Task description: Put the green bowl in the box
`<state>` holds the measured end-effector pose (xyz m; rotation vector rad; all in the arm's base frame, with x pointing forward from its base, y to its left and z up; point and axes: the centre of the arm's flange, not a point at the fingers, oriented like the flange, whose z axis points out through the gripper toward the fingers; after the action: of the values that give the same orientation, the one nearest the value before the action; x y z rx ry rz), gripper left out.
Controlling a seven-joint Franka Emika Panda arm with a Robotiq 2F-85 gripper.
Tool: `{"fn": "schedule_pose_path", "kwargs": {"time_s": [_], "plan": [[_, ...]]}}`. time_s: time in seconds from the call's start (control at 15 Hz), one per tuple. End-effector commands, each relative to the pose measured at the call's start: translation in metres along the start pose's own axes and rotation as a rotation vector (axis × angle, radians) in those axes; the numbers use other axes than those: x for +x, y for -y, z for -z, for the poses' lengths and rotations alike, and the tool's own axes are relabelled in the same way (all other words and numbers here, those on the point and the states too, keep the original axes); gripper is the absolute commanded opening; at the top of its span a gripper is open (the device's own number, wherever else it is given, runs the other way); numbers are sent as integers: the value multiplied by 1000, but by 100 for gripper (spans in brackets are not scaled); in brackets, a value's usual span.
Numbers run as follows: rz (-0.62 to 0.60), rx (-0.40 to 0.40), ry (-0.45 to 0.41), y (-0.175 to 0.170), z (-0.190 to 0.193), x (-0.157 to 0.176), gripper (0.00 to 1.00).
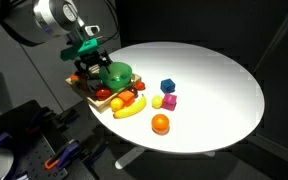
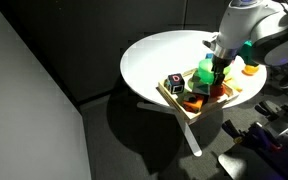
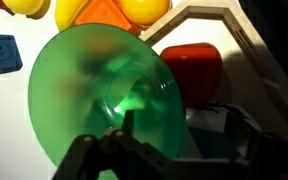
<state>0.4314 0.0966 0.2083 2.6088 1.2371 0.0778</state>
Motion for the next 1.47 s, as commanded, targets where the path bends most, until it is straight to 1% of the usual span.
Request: {"fn": "schedule_pose_path", "kwargs": {"time_s": [0.0, 0.2, 0.4, 0.73, 0.87, 1.07, 1.27, 1.4], "plan": [[-33, -12, -41, -1, 12, 2, 100], [-58, -10, -90, -4, 26, 1, 100], [-117, -10, -133, -10, 41, 0, 100], [-264, -10, -141, -26, 60, -7, 100], [-336, -12, -127, -35, 64, -12, 100], [-442, -2, -76, -49, 69, -26, 100], [-524, 35, -17, -59, 74, -42, 100], [-565, 53, 5, -62, 78, -54, 100]]}}
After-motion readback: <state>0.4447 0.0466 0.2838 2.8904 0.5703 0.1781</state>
